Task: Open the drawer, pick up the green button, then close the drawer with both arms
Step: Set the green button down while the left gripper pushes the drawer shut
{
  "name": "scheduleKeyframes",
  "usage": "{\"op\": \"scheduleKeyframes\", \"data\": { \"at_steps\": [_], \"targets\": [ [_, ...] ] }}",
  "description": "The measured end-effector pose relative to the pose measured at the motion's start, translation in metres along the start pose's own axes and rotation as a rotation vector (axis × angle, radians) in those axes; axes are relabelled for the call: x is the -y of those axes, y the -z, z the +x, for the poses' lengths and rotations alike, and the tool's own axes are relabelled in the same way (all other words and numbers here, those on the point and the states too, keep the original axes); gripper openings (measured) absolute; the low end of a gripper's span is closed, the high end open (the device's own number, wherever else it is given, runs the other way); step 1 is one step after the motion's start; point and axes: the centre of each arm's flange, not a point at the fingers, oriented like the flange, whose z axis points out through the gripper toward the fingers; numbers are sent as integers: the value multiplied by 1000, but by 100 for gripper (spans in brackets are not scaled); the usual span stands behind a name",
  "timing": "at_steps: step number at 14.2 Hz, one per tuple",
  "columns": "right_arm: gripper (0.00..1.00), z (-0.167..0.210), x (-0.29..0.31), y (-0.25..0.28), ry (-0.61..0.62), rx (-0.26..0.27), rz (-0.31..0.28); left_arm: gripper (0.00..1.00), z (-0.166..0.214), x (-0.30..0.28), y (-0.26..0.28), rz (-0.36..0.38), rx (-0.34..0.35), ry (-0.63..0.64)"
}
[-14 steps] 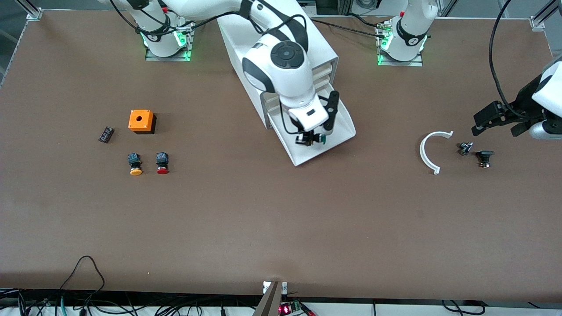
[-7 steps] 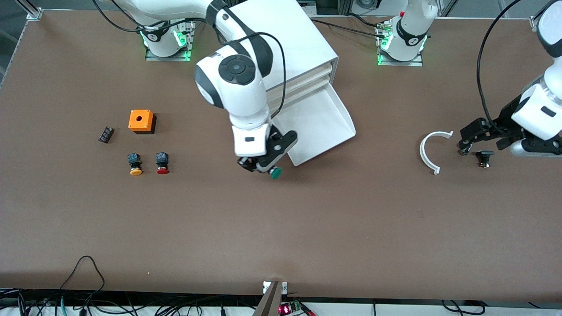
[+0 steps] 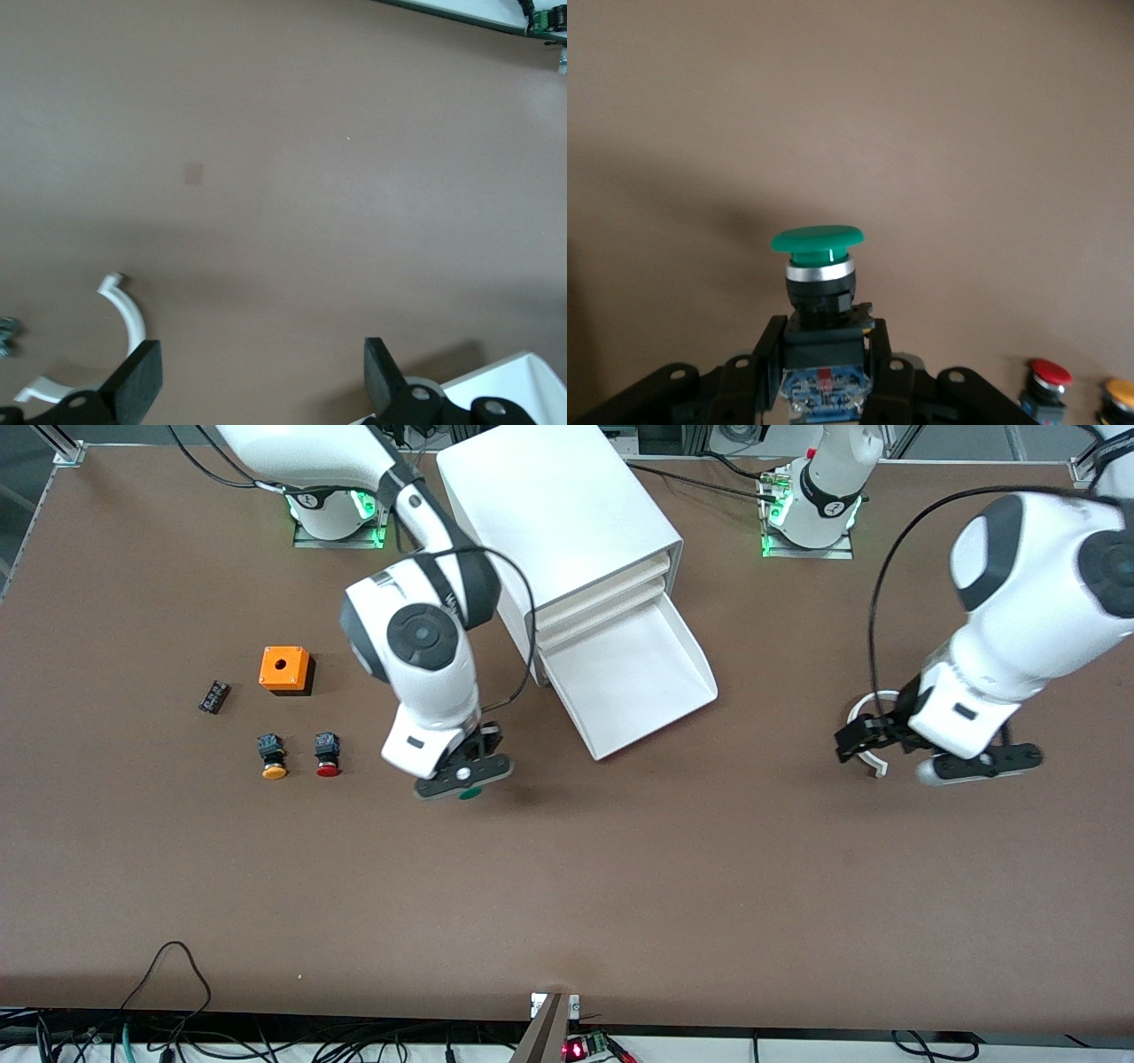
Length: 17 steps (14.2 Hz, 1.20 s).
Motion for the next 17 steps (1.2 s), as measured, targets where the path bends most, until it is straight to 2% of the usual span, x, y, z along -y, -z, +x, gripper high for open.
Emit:
{"op": "scheduleKeyframes", "data": {
  "at_steps": [6, 12, 17],
  "targets": [
    [41, -38, -59, -65, -172, 153, -39, 100, -23, -59, -105, -9, 26, 163],
    [41, -90, -50, -114, -344, 203, -60, 100, -63, -94, -208, -24, 27, 281],
    [41, -117, -47, -146, -352, 194, -48, 100, -96, -122, -239, -4, 61, 289]
  ]
}}
